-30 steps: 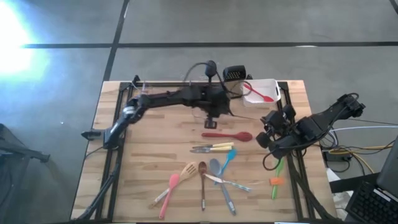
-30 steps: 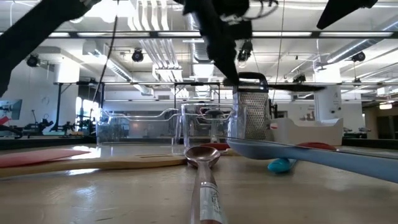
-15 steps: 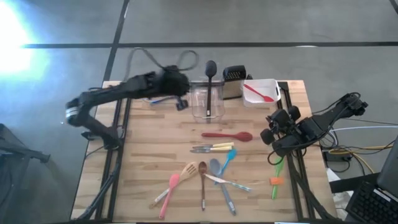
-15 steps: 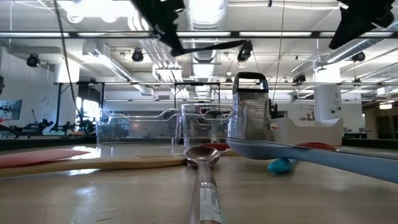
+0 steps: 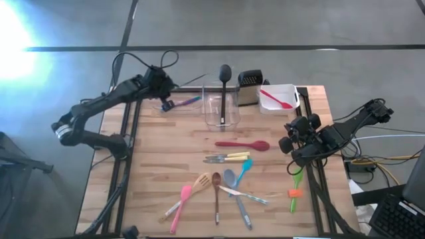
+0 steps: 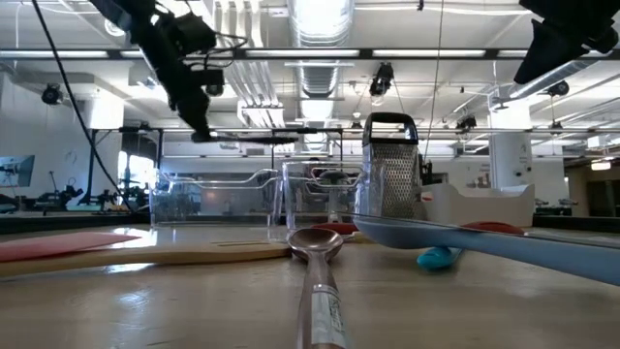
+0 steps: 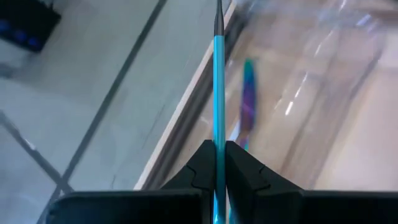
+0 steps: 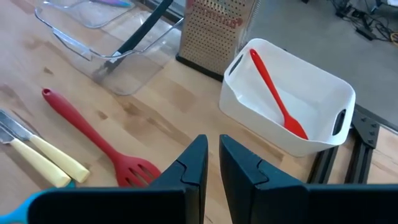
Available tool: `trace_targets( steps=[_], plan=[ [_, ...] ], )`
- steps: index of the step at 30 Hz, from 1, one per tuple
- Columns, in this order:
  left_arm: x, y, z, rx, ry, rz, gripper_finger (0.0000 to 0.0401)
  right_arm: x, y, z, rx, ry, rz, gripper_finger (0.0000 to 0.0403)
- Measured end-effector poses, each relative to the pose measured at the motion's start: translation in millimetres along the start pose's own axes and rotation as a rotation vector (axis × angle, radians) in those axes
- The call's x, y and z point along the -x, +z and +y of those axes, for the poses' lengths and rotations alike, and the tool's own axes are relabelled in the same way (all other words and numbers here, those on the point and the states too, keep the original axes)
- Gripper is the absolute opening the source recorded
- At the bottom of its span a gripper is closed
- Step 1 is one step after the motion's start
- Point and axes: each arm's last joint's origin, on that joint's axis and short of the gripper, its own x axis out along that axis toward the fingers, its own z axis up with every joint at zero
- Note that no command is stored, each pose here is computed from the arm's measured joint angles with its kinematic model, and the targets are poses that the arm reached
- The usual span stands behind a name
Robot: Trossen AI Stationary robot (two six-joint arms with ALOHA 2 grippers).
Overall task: Pick & Place Kitchen Items
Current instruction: Put the blue knife into the left transparent bin
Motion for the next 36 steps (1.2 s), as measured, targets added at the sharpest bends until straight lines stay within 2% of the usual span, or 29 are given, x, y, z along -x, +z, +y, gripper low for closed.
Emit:
trace_targets(
  steps=[5, 16, 27, 36],
  plan=[
    [-15, -22, 5, -0.005, -0.031, 0.048, 0.002, 0, 0, 0, -0.019, 0.001, 0.0, 0.0034],
    [-38, -57, -9, -0.049, -0.076, 0.125, 0.002, 0, 0, 0, -0.022, 0.0, -0.007, 0.0034],
    [-61, -62, -7, -0.063, -0.081, 0.212, 0.002, 0, 1, 2, -0.038, 0.011, -0.021, 0.0034],
    [-85, -50, -2, -0.065, -0.144, 0.322, 0.002, 0, 1, 2, -0.038, 0.012, -0.021, 0.0034]
  ],
)
